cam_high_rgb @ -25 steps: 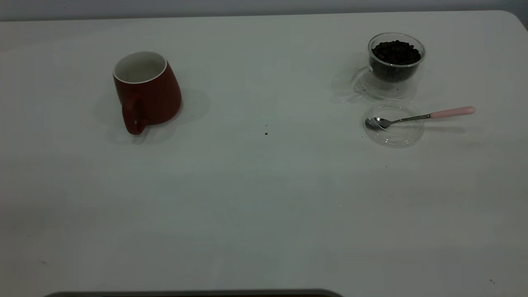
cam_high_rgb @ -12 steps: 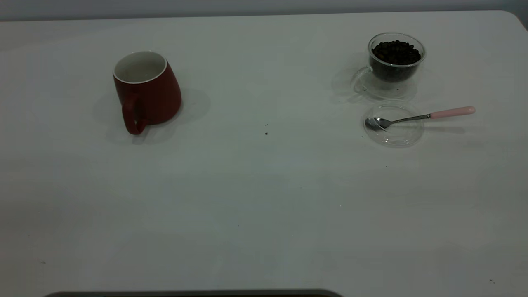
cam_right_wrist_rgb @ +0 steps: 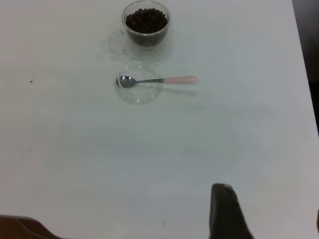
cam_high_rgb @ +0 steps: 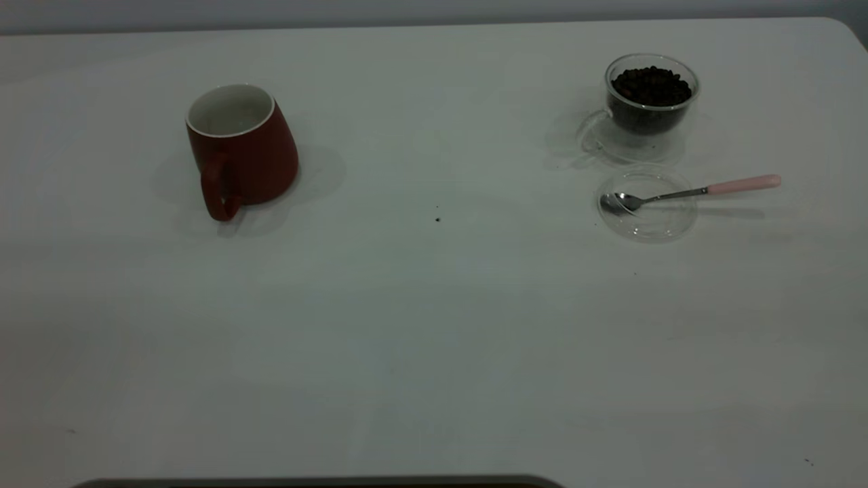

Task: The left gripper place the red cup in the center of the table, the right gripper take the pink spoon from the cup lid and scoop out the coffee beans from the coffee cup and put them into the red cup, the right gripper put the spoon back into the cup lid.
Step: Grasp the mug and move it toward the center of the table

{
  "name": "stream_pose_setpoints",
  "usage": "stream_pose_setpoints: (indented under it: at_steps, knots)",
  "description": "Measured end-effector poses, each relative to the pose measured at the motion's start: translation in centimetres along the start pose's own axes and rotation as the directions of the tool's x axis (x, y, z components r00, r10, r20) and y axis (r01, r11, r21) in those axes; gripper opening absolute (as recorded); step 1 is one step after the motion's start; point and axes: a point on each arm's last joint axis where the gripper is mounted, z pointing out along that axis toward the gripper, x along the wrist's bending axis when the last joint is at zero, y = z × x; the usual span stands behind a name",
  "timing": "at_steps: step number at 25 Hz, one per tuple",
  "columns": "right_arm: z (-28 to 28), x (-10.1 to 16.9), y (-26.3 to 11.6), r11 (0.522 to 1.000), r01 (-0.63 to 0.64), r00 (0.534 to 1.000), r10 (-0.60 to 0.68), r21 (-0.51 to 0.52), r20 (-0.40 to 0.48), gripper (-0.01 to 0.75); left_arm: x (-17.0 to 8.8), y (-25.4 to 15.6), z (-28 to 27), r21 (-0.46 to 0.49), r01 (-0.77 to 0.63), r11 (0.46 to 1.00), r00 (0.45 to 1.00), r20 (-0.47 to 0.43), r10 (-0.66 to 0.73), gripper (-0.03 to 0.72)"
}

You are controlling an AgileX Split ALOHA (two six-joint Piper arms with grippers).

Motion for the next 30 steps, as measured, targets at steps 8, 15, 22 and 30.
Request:
stream_pose_setpoints:
  at_steps: [8, 15, 22, 30]
  knots:
    - [0.0, 0.0, 0.0, 1.0, 0.0, 1.0, 0.0, 0.0, 0.0, 0.465, -0.7, 7.5, 5.7, 0.111, 0.076, 0.991, 0.997, -0.007, -0.076, 0.341]
    - [0.0, 0.0, 0.0, 1.0, 0.0, 1.0, 0.0, 0.0, 0.0, 0.465, -1.0, 12.3, 13.1, 0.269, -0.023, 0.963, 1.0, -0.004, 0.025, 0.418]
    - [0.0, 0.0, 0.0, 1.0, 0.0, 1.0, 0.0, 0.0, 0.0, 0.465, -1.1, 15.9, 19.3, 0.317, -0.139, 0.938, 0.99, 0.026, 0.138, 0.667]
    - [0.0, 0.0, 0.0, 1.0, 0.0, 1.0, 0.0, 0.0, 0.0, 0.465, -0.7, 19.0, 27.9, 0.406, -0.16, 0.9, 0.986, 0.02, 0.166, 0.641]
